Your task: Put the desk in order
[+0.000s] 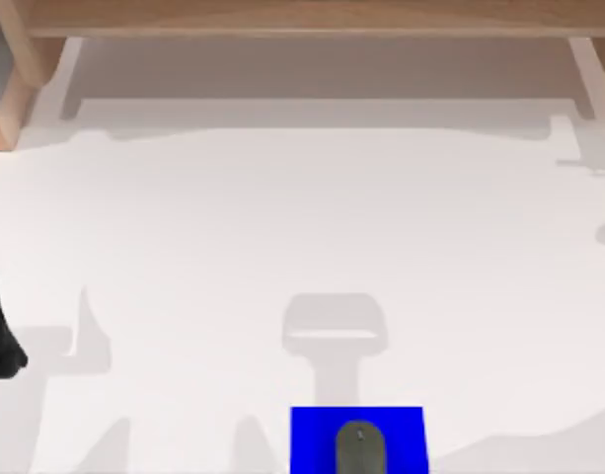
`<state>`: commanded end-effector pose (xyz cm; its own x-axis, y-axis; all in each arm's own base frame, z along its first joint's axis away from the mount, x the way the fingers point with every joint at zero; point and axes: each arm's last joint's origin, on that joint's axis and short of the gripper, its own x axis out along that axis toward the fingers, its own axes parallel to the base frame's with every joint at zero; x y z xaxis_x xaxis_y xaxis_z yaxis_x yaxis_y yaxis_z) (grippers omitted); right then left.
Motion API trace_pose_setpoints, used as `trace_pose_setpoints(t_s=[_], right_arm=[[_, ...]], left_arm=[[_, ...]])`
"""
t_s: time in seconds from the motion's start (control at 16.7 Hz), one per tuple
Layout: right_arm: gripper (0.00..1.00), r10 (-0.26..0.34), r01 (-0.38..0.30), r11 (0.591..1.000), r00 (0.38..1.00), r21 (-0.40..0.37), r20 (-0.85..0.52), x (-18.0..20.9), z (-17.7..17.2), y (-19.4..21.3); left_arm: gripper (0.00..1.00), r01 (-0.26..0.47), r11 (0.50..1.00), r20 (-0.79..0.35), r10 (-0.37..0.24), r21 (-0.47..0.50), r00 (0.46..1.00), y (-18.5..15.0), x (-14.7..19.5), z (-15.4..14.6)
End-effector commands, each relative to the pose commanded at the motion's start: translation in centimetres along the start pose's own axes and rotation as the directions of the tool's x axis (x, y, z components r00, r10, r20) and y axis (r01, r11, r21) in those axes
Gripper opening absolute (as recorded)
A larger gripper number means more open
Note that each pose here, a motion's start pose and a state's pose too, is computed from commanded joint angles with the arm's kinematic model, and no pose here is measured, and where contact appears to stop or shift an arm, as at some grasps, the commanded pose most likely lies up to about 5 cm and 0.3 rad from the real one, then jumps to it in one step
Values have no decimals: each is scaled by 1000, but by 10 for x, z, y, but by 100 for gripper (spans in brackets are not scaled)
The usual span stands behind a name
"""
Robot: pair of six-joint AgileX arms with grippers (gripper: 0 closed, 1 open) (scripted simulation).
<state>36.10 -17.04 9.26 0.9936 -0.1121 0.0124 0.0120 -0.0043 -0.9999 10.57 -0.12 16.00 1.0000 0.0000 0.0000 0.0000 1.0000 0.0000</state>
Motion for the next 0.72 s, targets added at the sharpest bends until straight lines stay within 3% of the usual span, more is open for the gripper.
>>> trace_pose_setpoints(t_s=[0.48, 0.72], right_arm=[[0, 28, -28, 999, 1000, 17, -11, 16, 3, 6], [0, 15, -14, 1000, 1000, 10, -10, 48, 4, 5]], left_arm=[[100, 0, 1000, 0, 0, 0, 1000, 0, 0, 0], [100, 0, 1000, 0, 0, 0, 1000, 0, 0, 0]])
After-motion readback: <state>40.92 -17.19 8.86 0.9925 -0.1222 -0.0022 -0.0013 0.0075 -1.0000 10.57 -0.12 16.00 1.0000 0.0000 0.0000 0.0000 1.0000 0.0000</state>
